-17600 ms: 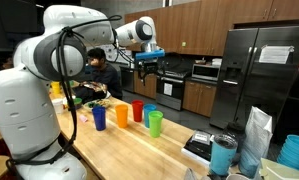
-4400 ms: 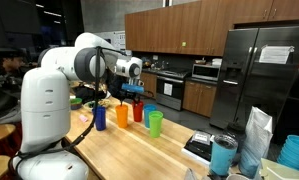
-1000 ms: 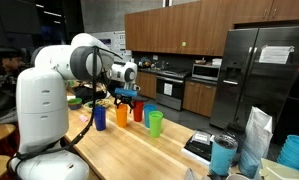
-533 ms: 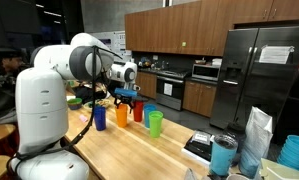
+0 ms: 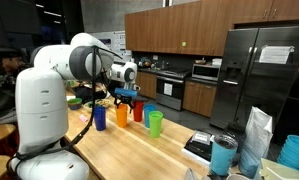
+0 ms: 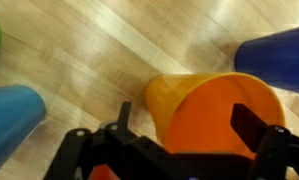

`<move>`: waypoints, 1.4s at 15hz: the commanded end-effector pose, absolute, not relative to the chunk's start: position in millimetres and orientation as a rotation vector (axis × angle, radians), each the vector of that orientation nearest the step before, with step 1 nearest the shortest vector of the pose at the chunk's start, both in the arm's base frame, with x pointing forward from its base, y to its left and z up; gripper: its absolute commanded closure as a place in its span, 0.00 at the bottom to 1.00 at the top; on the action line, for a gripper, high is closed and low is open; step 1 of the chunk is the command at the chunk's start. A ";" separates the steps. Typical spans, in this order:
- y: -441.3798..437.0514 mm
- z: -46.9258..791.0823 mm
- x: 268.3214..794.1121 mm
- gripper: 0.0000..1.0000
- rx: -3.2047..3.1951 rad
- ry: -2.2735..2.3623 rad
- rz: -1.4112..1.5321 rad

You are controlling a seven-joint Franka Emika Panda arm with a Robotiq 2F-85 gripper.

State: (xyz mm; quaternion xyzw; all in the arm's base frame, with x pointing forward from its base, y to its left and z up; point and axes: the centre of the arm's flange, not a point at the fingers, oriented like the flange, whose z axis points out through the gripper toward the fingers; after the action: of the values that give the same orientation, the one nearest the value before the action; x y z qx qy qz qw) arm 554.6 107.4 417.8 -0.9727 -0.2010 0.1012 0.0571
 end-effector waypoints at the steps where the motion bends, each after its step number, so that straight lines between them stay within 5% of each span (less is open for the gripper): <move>1: 107.4 417.8 554.5 0.00 -2.949 -0.610 0.307; 21: 127.6 438.4 536.5 0.00 -3.084 -0.318 0.310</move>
State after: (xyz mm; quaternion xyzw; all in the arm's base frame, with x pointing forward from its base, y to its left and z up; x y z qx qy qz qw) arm 536.5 127.7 438.4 -0.9897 -0.1018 0.0996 0.0128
